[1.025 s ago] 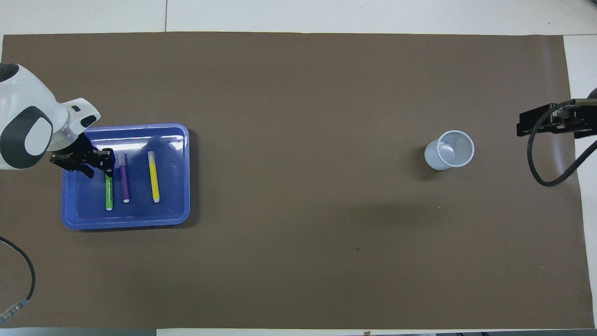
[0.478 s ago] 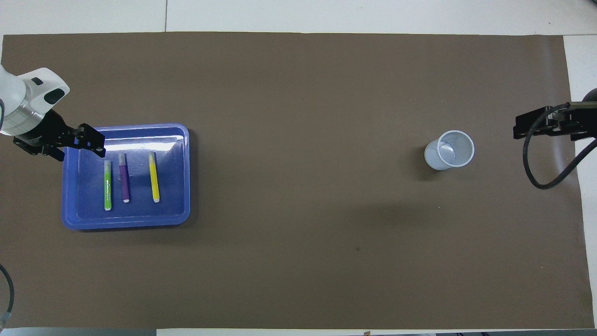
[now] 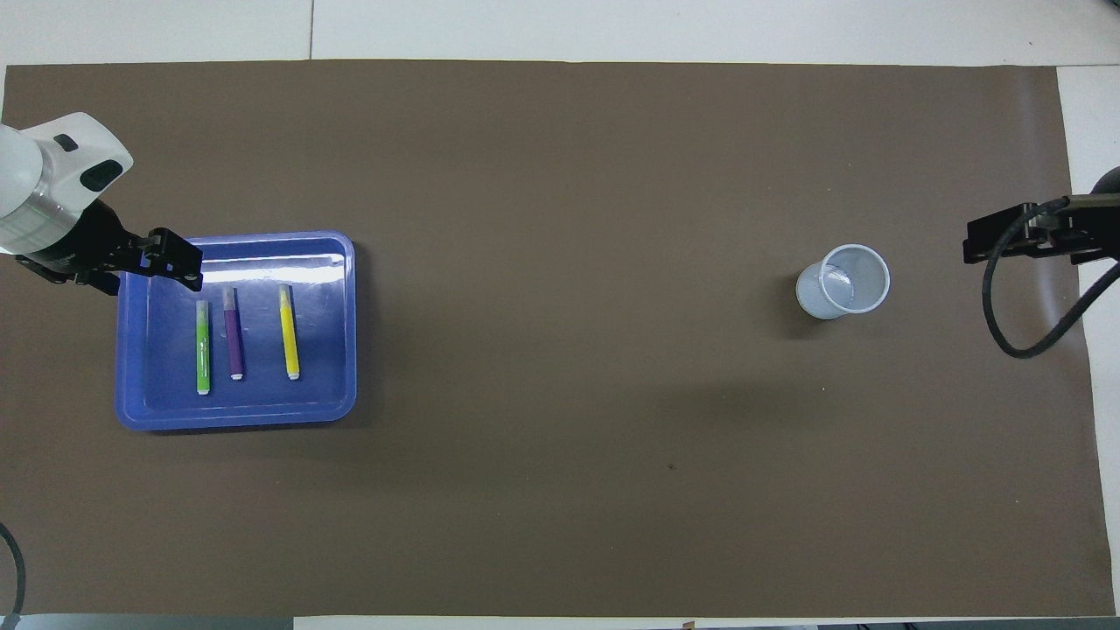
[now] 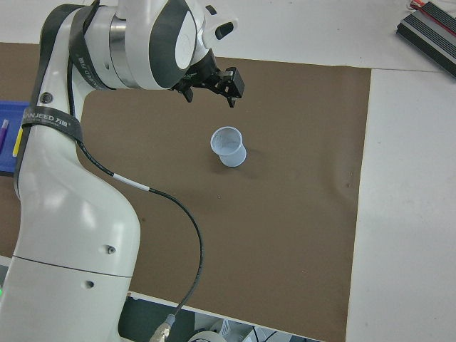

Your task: Right arm passes pens to left for tray arrangement

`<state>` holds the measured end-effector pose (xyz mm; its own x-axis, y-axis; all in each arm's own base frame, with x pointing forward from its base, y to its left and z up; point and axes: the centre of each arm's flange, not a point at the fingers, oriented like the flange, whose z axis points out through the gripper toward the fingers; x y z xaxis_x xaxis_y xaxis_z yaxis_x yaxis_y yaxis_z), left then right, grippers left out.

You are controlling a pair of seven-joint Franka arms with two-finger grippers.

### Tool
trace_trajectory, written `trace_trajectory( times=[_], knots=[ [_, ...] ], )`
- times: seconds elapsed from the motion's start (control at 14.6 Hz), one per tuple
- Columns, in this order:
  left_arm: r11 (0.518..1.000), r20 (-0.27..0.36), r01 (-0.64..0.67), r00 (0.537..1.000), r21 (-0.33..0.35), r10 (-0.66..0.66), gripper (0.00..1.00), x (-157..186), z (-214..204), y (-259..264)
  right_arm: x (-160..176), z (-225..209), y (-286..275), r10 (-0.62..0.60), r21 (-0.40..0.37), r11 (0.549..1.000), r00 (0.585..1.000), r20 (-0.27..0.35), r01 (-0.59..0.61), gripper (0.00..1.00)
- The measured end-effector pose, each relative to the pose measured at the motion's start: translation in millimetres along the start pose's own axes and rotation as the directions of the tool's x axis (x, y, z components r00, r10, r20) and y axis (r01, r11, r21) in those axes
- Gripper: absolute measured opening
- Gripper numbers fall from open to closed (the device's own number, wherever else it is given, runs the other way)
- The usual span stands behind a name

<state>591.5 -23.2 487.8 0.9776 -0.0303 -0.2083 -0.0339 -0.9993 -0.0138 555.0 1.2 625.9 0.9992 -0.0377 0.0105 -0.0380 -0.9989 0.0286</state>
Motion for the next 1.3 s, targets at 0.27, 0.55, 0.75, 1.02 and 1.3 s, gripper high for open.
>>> trace_trajectory(
  times=[0.27, 0.55, 0.75, 1.02, 1.3],
  knots=[
    [1.000, -0.018, -0.003, 1.000, 0.011, 0.003, 1.00, -8, -12, 5, 0, 0, 1, -0.001, 0.000, 1.000, 1.000, 0.000, 0.001, 1.00],
    [0.997, -0.034, -0.050, 0.998, 0.062, 0.052, 1.00, -36, -43, 46, 0, 0, 3, 0.003, 0.000, 1.000, 1.000, 0.000, -0.003, 1.00],
    [0.998, -0.005, -0.040, 0.999, 0.039, 0.040, 1.00, -67, -72, 56, 0, 0, 4, 0.004, 0.000, 1.000, 1.000, 0.001, -0.004, 1.00],
    [1.000, -0.027, -0.007, 1.000, -0.013, 0.006, 1.00, -105, -103, 37, 0, 1, 4, 0.004, -0.001, 1.000, 1.000, 0.002, -0.004, 1.00],
    [1.000, -0.079, -0.019, 0.997, -0.018, 0.017, 1.00, -92, -94, 43, 0, 1, 4, 0.004, -0.001, 1.000, 1.000, 0.002, -0.004, 1.00]
  ],
)
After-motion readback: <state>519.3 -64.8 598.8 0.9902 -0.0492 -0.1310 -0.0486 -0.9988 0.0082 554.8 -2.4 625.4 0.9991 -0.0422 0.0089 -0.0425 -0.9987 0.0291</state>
